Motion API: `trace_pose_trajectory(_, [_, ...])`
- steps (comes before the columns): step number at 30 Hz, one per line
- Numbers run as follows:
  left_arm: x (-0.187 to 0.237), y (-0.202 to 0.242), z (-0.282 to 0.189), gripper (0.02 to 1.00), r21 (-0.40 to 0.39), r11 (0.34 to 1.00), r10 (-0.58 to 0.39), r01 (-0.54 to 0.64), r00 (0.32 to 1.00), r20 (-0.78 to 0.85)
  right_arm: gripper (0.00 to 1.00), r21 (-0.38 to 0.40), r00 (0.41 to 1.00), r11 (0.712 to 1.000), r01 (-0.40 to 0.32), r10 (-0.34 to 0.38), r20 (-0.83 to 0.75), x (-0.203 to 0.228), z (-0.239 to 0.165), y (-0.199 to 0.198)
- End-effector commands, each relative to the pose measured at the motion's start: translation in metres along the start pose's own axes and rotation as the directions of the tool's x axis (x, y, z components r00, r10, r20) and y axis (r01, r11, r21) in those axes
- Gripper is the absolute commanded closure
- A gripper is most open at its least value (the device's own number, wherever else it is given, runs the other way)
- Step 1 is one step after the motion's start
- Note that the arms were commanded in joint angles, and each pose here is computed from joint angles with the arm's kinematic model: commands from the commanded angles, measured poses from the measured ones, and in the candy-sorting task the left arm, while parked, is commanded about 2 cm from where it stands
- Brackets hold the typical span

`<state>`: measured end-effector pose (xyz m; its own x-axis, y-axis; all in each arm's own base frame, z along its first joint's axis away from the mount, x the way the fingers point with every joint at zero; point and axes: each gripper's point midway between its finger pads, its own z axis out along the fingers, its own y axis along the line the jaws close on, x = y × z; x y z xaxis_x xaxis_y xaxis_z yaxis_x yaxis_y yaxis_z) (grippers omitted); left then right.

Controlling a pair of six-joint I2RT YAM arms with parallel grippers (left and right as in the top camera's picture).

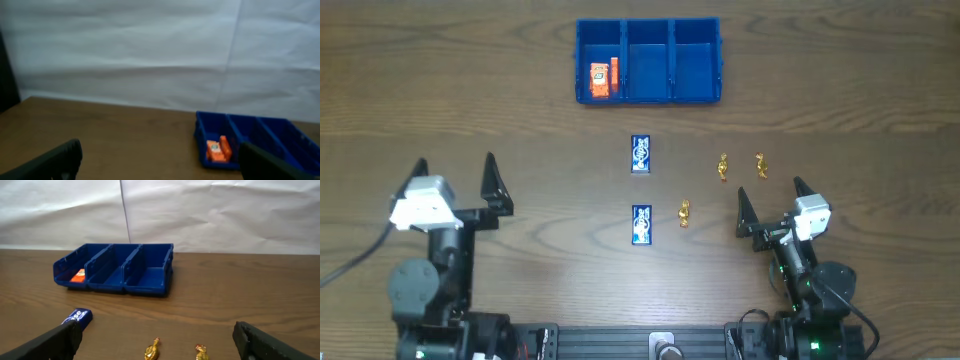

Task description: Sort Candies Into Trays

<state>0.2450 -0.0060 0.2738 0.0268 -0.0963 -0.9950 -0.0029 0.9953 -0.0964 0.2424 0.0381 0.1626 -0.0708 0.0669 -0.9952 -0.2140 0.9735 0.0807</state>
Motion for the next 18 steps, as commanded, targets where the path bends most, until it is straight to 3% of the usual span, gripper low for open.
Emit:
trace_pose_trajectory(1, [0.044,-0.015,-0.004,0.02,0.118,0.993,0.023,-0.027,0.999,0.039,0.003,-0.013,1.0,1.0,-0.007,0.007,0.001,0.0,0.0,0.003])
trace_pose_trajectory(5, [0.084,-0.01,-0.003,0.02,0.111,0.993,0.025,-0.027,1.0,0.017,0.003,-0.013,1.0,1.0,-0.007,0.007,0.001,0.0,0.0,0.003])
trace_pose_trajectory(11, [0.141,-0.006,-0.007,0.02,0.103,0.994,0.041,-0.021,0.979,-0.198,0.003,-0.013,1.0,1.0,-0.007,0.007,0.001,0.0,0.0,0.003])
trace_pose_trajectory(18, [0.14,-0.005,-0.006,0.023,0.097,0.995,0.041,-0.022,0.979,-0.197,0.003,-0.013,1.0,1.0,-0.007,0.007,0.001,0.0,0.0,0.003])
